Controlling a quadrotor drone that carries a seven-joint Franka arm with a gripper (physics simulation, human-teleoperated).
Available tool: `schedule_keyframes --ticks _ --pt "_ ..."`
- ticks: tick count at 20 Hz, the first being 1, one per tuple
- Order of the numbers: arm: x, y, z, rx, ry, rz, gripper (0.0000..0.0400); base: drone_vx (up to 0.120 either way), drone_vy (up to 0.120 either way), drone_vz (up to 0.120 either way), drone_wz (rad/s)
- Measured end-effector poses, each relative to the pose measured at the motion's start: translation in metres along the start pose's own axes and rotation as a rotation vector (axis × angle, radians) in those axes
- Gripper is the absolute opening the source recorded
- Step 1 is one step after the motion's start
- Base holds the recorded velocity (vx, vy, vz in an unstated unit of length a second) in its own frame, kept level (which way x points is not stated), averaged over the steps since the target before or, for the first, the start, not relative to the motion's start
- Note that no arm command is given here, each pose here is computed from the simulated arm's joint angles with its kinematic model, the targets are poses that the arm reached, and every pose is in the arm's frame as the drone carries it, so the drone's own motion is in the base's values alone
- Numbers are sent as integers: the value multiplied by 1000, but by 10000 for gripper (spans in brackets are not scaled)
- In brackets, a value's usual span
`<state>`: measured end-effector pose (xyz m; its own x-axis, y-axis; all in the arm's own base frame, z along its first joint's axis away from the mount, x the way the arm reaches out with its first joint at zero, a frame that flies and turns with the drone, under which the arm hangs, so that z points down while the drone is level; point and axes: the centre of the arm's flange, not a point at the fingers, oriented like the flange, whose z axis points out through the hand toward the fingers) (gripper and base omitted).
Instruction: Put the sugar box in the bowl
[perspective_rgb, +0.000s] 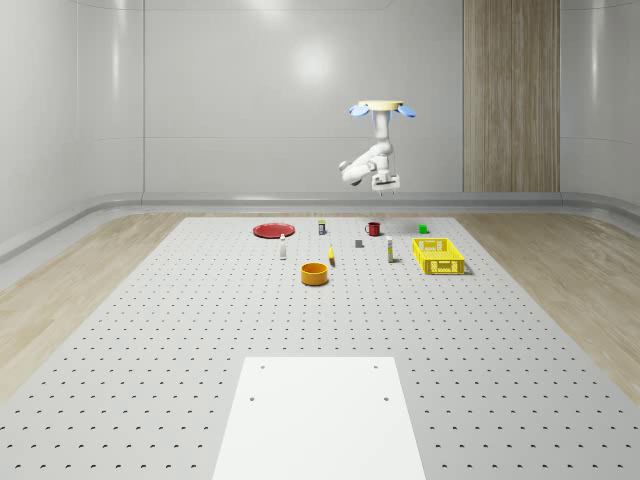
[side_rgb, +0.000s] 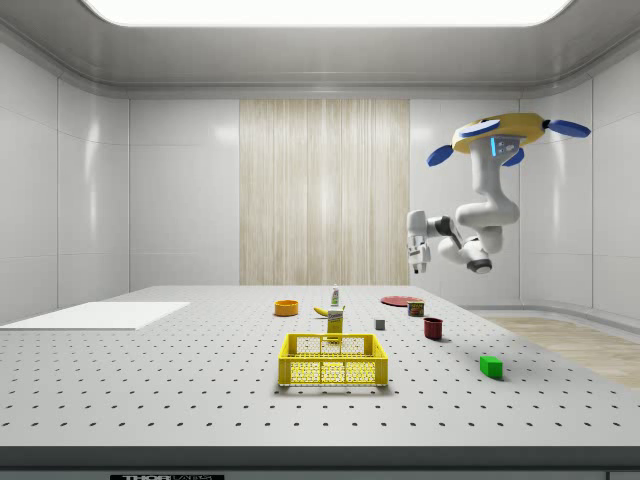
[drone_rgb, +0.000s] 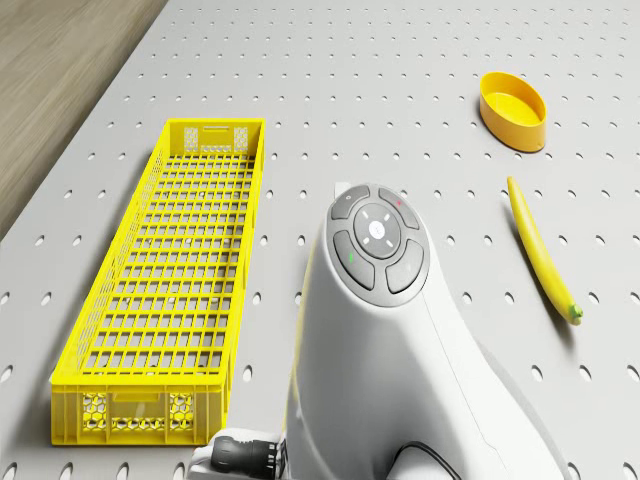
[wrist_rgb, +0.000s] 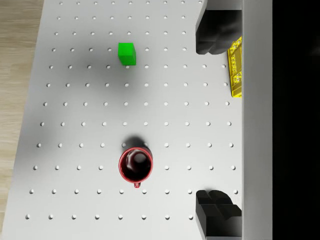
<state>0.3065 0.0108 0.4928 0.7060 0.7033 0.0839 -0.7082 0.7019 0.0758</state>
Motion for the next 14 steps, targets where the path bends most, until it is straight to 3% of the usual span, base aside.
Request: schedule_keyframes --ticks 14 --pt "-7 -7 0 -70 75 -2 400 120 0 -120 0"
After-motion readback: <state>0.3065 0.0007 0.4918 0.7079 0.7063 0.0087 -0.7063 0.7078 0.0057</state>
